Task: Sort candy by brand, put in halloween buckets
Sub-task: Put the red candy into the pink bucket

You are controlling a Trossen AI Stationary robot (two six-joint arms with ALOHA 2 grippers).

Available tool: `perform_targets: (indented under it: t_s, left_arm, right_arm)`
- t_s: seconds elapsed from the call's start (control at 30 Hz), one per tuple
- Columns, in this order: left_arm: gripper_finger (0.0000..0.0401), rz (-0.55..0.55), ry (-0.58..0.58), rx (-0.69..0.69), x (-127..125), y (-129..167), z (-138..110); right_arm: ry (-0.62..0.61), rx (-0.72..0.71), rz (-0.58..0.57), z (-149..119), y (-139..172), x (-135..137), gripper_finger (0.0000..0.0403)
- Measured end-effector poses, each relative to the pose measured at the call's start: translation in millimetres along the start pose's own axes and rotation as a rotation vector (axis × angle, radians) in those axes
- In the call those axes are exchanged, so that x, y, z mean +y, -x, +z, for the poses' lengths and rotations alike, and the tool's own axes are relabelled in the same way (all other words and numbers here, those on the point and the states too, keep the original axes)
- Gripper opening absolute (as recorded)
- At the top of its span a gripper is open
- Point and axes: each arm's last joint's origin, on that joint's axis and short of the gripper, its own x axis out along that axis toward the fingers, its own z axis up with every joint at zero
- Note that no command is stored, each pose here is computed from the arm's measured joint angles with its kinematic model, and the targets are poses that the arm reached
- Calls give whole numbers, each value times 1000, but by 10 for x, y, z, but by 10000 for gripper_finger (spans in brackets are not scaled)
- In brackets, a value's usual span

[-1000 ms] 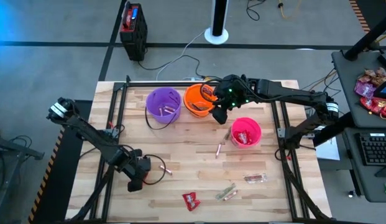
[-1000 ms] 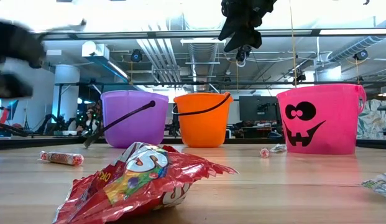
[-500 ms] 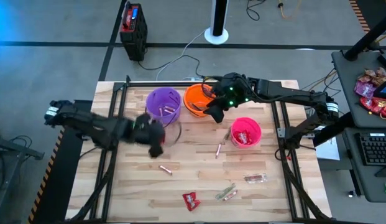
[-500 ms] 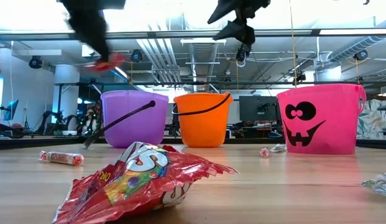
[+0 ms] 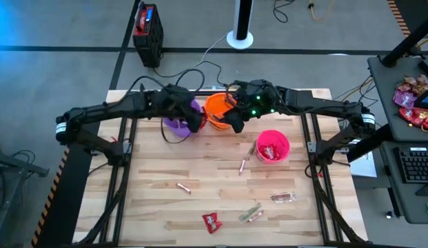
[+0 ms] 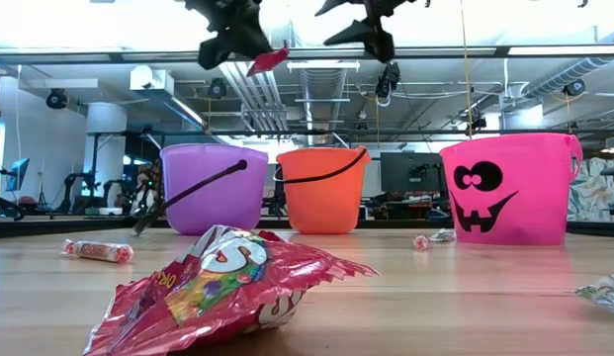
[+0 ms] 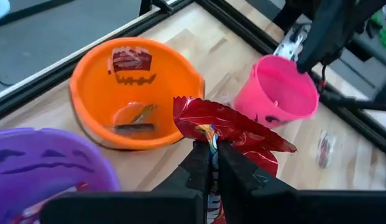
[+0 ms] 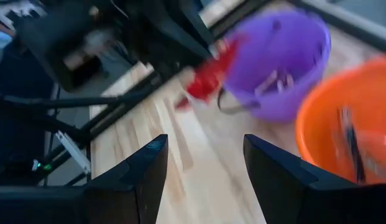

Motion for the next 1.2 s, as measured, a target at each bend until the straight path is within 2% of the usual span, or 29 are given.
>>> perform_targets:
  t_s: [0.2,0.33,0.47,0.7,0.9,1.03,1.2]
  left_arm:
    - [5,20,60,-1,-124,-216,183]
    - [5,17,49,-6,-202,-319,310]
    - [5,33,-13,8,-263,-388,375]
    - [5,14,-35,18,-335,-385,418]
    - [5,10,-37,14,-346,-358,417]
    - [5,-7,-66,15,-363,-356,415]
    - [8,-28,-96,2,-395,-354,420]
  right_arm:
    - [58,-19,-4,9,-91,-11,201]
    - [46,7,-18,-18,-145,-38,201]
    - [13,37,-56,-56,-201,-80,201]
    - [17,8,-215,-76,-211,-148,188]
    - [65,-12,-230,-59,-183,-137,171]
    - [88,19,-186,-71,-208,-135,135]
    - [125,22,-156,-67,-236,-127,35]
